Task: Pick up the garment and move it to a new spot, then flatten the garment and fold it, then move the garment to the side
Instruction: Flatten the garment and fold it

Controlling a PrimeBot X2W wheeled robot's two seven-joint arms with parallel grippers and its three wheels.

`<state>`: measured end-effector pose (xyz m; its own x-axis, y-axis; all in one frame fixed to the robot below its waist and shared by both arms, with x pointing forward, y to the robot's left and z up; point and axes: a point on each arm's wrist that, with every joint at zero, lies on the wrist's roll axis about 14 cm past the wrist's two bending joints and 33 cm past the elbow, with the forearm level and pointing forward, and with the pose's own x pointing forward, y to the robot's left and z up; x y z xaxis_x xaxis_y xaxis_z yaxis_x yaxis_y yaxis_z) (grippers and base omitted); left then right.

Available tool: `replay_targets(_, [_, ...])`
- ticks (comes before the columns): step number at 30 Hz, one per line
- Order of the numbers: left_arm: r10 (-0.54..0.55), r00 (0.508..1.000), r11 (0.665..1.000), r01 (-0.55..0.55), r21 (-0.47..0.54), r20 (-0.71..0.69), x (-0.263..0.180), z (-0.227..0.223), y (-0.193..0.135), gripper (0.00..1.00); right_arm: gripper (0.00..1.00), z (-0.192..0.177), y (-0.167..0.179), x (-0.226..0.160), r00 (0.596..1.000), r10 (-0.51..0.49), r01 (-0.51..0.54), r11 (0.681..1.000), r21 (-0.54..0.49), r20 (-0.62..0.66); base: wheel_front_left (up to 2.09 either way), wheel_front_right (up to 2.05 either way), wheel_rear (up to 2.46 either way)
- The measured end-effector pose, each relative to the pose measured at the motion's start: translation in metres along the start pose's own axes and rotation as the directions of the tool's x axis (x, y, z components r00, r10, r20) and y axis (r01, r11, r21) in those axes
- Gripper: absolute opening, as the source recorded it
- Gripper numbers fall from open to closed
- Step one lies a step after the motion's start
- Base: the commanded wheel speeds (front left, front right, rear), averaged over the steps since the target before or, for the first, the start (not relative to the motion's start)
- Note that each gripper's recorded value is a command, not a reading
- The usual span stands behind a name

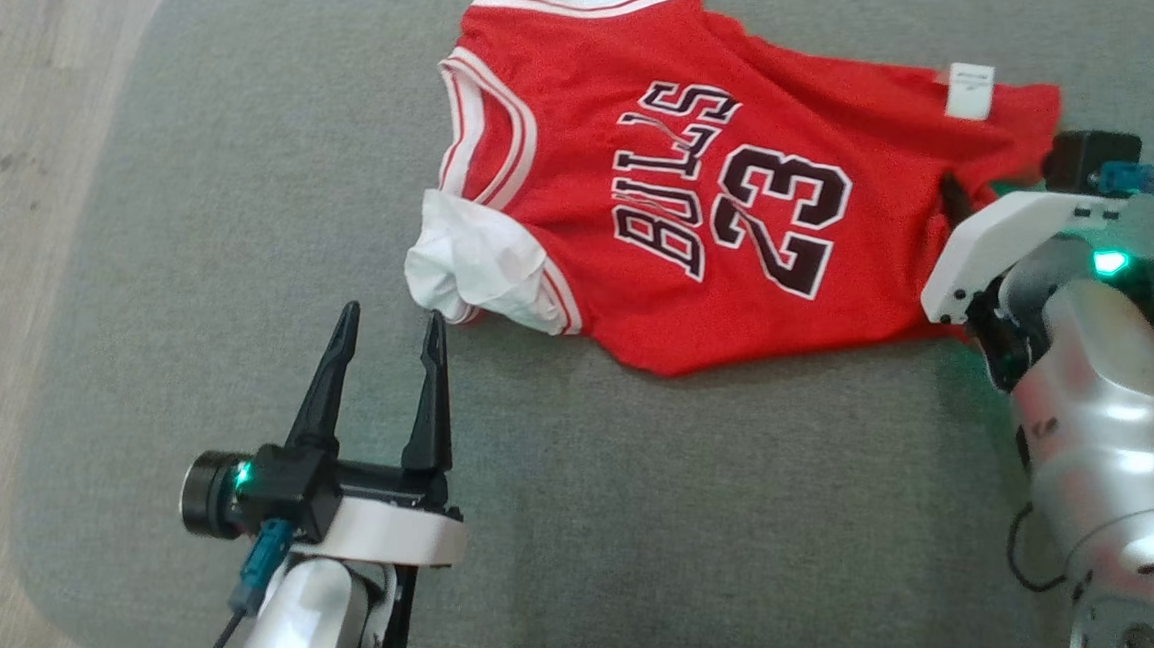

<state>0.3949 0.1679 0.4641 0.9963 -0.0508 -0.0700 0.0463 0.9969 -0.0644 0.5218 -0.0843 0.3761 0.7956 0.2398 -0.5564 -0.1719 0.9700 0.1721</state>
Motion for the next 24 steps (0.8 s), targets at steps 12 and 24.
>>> replay_targets(12, [0.066,0.998,0.998,-0.066,-0.009,-0.007,-0.007,-0.002,0.02,1.0,0.0,0.1,0.012,0.028,0.98,0.033,0.011,0.976,-0.217,0.199,0.0,0.0,0.0])
replay_targets(24, [0.073,0.997,0.997,-0.073,-0.025,-0.001,-0.001,-0.001,0.02,1.0,1.0,0.109,0.007,0.033,0.981,0.031,0.031,0.948,-0.316,0.191,0.0,0.0,0.0])
